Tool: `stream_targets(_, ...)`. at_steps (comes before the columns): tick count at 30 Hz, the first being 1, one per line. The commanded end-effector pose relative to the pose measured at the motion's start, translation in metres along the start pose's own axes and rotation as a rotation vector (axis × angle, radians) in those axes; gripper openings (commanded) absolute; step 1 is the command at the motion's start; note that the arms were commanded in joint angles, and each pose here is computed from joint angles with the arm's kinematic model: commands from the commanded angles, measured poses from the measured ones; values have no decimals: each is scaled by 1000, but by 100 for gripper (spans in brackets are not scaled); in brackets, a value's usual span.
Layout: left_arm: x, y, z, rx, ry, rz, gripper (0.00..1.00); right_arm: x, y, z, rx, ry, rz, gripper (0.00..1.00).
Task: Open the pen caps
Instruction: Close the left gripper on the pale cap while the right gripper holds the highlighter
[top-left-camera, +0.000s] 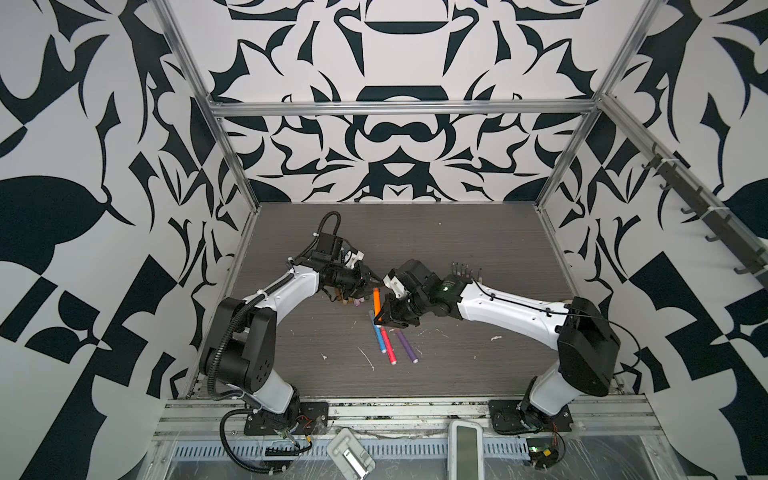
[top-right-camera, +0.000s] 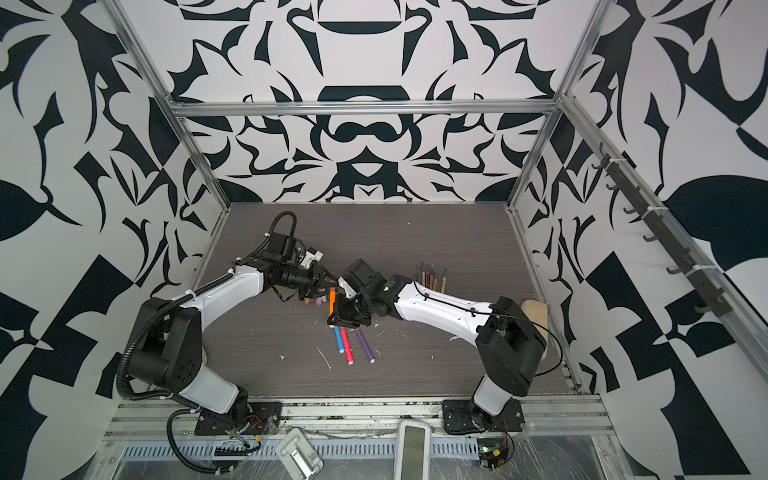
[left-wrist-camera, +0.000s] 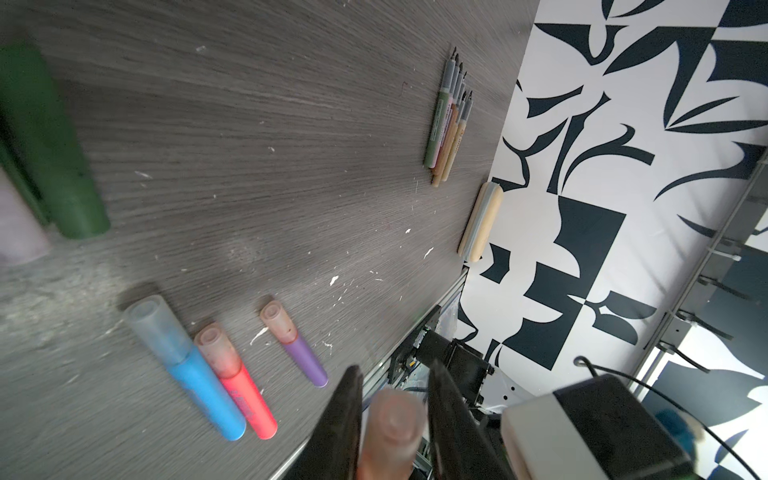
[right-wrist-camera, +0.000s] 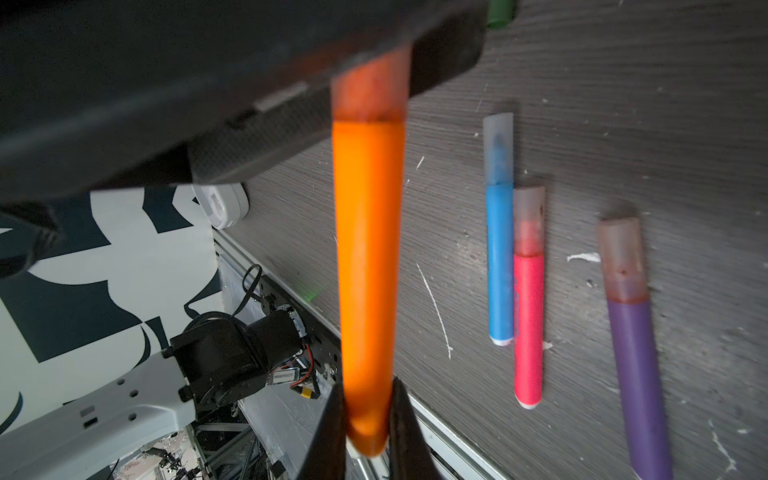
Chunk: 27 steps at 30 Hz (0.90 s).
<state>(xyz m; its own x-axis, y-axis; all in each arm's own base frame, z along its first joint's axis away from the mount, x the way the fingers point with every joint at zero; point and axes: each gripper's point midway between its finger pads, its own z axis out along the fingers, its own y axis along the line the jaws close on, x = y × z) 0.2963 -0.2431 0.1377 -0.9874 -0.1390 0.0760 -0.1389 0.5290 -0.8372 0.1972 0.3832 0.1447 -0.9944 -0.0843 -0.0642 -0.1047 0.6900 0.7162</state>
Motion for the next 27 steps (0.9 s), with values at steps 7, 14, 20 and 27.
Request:
stream_targets(7, 0, 5, 6, -3, 19, -12, 7, 4, 13, -10, -54, 10, -19, 4)
stream_targets(14, -1, -3, 4, 15, 22, 0, 0, -14, 7, -17, 16, -56, -19, 37)
stream_targets(20, -1, -4, 4, 19, 24, 1, 0, -36, 2, -14, 52, -94, 7, 32)
stream_targets(27, -1, -5, 3, 16, 19, 2, 0, -42, 2, -5, 56, -67, 7, 24)
